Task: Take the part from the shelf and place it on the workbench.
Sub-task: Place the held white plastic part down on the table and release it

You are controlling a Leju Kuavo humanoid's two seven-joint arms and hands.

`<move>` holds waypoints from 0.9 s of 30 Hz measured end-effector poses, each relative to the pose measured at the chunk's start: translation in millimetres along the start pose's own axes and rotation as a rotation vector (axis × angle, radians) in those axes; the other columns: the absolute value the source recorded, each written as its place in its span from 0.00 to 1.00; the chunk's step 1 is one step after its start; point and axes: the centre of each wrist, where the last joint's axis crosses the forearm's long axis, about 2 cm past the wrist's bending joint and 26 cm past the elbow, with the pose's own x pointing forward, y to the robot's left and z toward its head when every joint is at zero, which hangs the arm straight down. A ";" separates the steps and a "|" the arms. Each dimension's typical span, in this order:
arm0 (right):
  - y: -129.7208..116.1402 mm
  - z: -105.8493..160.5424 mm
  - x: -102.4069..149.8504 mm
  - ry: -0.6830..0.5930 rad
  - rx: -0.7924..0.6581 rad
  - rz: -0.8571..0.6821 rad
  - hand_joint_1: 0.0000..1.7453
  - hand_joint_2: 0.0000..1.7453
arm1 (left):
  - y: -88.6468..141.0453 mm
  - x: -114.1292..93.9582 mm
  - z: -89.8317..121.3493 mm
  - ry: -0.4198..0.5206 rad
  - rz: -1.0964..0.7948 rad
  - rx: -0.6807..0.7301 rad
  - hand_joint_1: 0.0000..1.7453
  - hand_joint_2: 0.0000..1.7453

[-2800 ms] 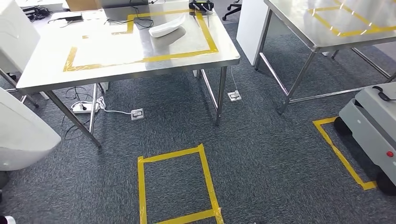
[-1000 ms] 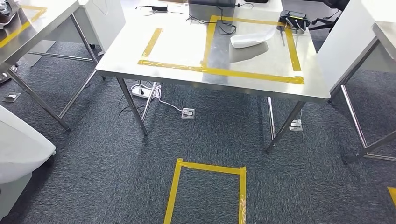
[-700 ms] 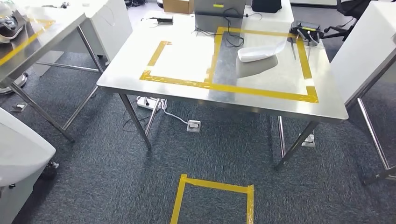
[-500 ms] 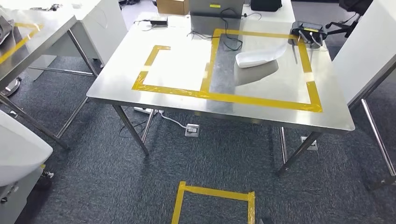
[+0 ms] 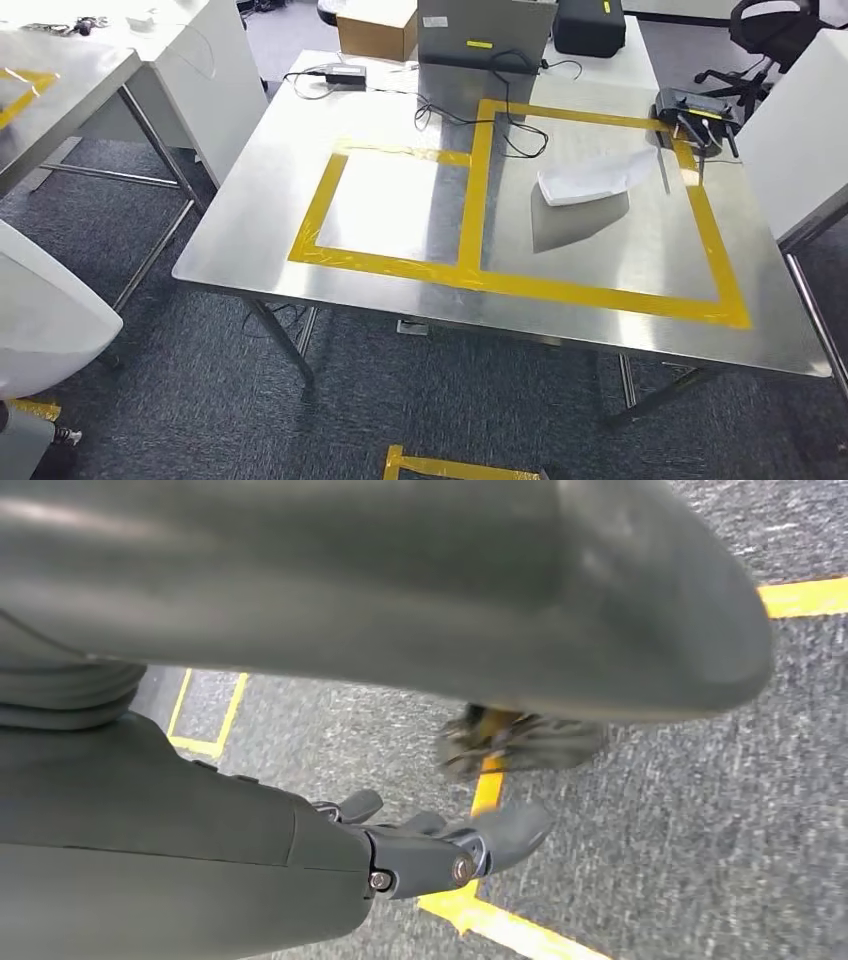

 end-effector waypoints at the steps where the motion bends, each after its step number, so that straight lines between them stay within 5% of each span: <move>1: -0.5 0.1 -1.0 0.003 0.000 0.001 0.00 0.00 | 0.8 0.0 1.1 0.002 -0.002 0.000 1.00 1.00; 27: -3.7 0.4 -2.1 -0.020 -0.022 -0.021 0.00 0.00 | 19.3 -4.9 2.8 0.072 -0.113 0.004 1.00 1.00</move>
